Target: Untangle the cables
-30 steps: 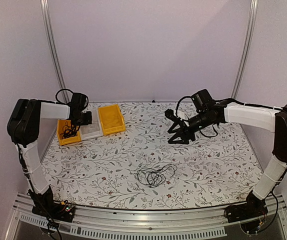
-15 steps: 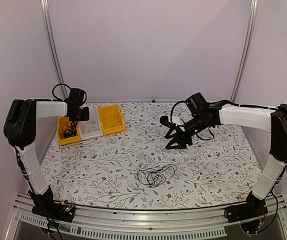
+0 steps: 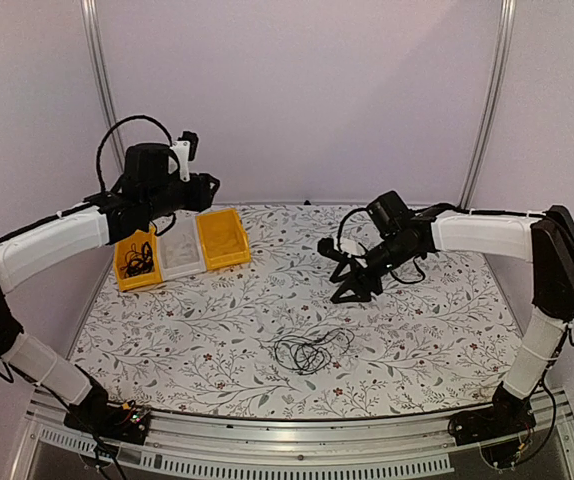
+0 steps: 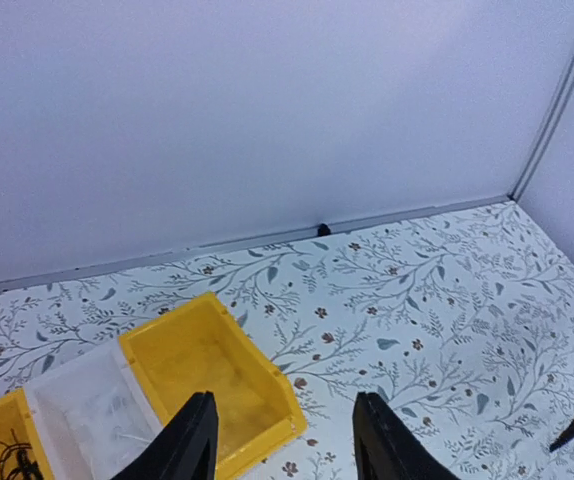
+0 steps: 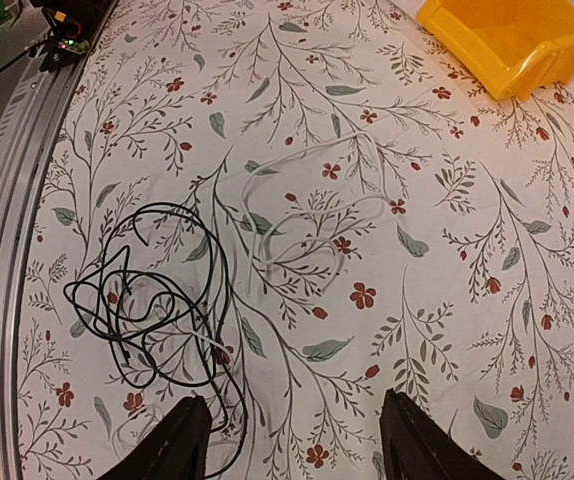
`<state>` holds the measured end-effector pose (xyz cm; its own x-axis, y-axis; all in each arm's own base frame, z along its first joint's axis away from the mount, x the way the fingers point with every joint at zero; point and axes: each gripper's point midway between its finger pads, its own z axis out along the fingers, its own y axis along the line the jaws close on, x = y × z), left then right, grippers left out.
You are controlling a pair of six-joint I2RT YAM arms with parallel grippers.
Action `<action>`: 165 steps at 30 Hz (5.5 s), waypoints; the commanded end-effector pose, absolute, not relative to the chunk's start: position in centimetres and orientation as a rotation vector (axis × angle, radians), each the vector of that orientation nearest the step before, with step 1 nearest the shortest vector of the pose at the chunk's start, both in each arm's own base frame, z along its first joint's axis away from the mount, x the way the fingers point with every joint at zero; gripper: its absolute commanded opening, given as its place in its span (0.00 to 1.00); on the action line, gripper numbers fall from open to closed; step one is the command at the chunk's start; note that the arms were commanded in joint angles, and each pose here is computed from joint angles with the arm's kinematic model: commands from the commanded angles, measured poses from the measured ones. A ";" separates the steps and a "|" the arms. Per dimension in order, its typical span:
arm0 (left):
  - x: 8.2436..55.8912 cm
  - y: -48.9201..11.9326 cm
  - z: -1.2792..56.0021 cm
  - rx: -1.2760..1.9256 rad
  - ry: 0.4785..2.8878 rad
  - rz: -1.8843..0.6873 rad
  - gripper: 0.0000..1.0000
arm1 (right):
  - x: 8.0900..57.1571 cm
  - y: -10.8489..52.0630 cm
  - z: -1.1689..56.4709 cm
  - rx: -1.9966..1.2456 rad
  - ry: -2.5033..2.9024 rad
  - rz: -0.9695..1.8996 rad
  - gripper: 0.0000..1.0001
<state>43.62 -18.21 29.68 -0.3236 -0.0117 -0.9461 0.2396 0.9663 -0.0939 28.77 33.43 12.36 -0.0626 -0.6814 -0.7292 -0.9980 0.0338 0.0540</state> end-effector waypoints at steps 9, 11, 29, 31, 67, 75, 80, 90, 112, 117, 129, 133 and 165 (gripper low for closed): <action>34.2 -25.9 12.7 0.084 2.309 -0.483 0.37 | 29.4 35.3 10.9 -1.661 1.868 0.827 0.62; 33.4 -26.9 10.9 0.067 2.365 -0.521 0.31 | 29.1 35.6 10.0 -1.680 1.881 0.823 0.62; 30.3 -31.0 0.0 0.118 2.797 -0.262 0.20 | 27.9 36.6 8.1 -1.749 1.895 0.786 0.62; 30.1 -31.5 -0.8 0.124 2.830 -0.273 0.17 | 27.9 36.5 8.1 -1.751 1.895 0.784 0.62; 30.3 -30.6 -0.7 0.030 2.729 -0.116 0.00 | 27.6 36.5 7.8 -1.773 1.898 0.789 0.63; 32.9 -32.1 8.2 0.180 2.430 -0.210 0.00 | 27.8 37.2 9.4 -1.724 1.881 0.827 0.64; 32.7 -33.1 15.4 0.230 2.203 -0.379 0.00 | 28.0 38.1 11.6 -1.643 1.877 0.909 0.69; 32.1 -32.0 23.2 0.211 2.011 -0.495 0.00 | 28.7 38.3 12.1 -1.558 1.923 0.931 0.73; 38.0 -8.1 30.4 -0.251 2.004 0.011 0.00 | 28.8 37.7 10.6 -1.627 1.923 0.861 0.73; 40.6 -5.9 28.2 -0.303 2.038 0.025 0.00 | 28.8 37.6 10.5 -1.637 1.923 0.855 0.73; 47.5 -3.5 20.4 -0.345 2.158 0.166 0.00 | 28.9 37.2 10.6 -1.657 1.906 0.811 0.73; 49.4 -3.0 17.1 -0.356 2.206 0.232 0.00 | 29.0 37.2 10.7 -1.658 1.901 0.806 0.73; 41.6 -13.7 22.4 0.047 2.185 -0.118 0.40 | 32.3 33.5 14.5 -1.562 1.920 0.664 0.73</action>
